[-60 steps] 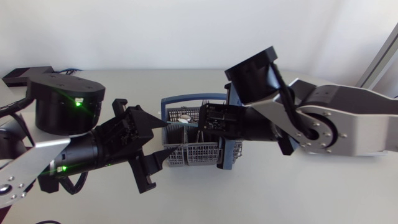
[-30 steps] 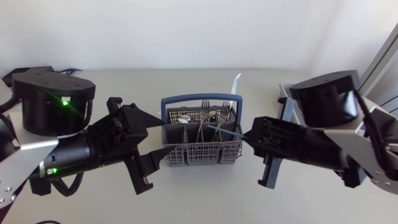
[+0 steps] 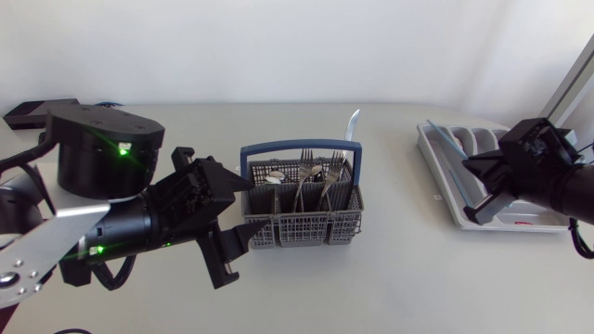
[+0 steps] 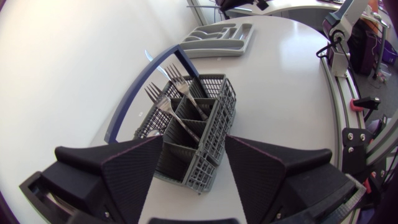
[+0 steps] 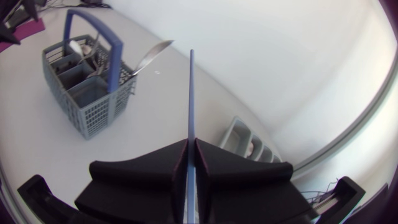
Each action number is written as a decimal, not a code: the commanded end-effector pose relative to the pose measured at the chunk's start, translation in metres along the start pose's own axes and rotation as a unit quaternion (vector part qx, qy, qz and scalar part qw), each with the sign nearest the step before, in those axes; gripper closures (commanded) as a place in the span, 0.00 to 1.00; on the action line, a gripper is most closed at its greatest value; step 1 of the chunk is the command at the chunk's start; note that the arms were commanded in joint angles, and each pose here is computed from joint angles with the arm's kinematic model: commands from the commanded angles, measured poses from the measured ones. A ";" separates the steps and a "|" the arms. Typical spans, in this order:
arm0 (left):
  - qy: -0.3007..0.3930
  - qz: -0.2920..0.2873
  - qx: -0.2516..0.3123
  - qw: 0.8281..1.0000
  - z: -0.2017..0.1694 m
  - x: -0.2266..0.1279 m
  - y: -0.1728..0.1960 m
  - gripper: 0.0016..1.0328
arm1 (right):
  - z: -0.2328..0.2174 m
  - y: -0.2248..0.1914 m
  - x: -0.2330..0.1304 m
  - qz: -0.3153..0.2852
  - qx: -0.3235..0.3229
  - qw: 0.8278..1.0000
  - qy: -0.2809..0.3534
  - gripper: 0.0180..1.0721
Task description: Sort the cutlery from the basket into the organizer compartments.
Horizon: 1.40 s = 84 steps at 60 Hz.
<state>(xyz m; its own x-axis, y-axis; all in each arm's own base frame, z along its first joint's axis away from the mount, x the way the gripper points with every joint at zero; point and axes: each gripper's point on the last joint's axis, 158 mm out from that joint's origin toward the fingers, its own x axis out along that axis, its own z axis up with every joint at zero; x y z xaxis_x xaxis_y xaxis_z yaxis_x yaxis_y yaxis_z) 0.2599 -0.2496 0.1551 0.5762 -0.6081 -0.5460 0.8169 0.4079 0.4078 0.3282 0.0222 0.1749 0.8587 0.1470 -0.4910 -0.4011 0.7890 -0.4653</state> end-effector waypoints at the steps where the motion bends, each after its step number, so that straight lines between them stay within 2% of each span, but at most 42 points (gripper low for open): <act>1: -0.005 0.001 -0.007 1.000 0.010 0.003 0.004 0.33 | -0.021 -0.018 0.009 -0.023 0.058 0.998 0.018 0.95; 8: -0.004 0.002 -0.010 1.000 0.011 0.005 0.006 0.33 | -0.040 -0.052 0.027 -0.056 0.127 0.989 0.041 0.95; 16: -0.002 0.001 -0.013 1.000 0.009 0.006 0.007 0.33 | -0.072 -0.082 0.058 -0.083 0.203 0.972 0.081 0.95; 23: -0.001 0.002 -0.016 1.000 0.008 0.007 0.007 0.33 | -0.094 -0.096 0.086 -0.095 0.240 0.959 0.114 0.95; 39: 0.000 0.003 -0.019 1.000 0.007 0.011 0.008 0.33 | -0.132 -0.115 0.145 -0.115 0.283 0.935 0.179 0.95; 53: 0.004 0.002 -0.020 1.000 0.002 0.015 0.007 0.33 | -0.154 -0.105 0.185 -0.098 0.301 0.920 0.233 0.95; 76: 0.009 0.002 -0.023 1.000 -0.003 0.022 0.007 0.33 | -0.179 -0.077 0.211 -0.072 0.308 0.906 0.282 0.94; 78: 0.008 0.002 -0.024 1.000 -0.003 0.023 0.007 0.33 | -0.180 -0.076 0.212 -0.072 0.308 0.905 0.283 0.93; 84: 0.010 0.001 -0.026 1.000 -0.004 0.025 0.007 0.33 | -0.181 -0.073 0.212 -0.068 0.305 0.906 0.286 0.80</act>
<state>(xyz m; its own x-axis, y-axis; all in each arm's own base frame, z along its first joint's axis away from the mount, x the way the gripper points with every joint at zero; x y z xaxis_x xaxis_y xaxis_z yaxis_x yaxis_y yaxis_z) 0.2746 -0.2588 0.1417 0.5730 -0.5970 -0.5615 0.8195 0.4254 0.3840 0.4793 -0.1140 -0.0220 0.5238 -0.1733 -0.8340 0.0858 0.9848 -0.1508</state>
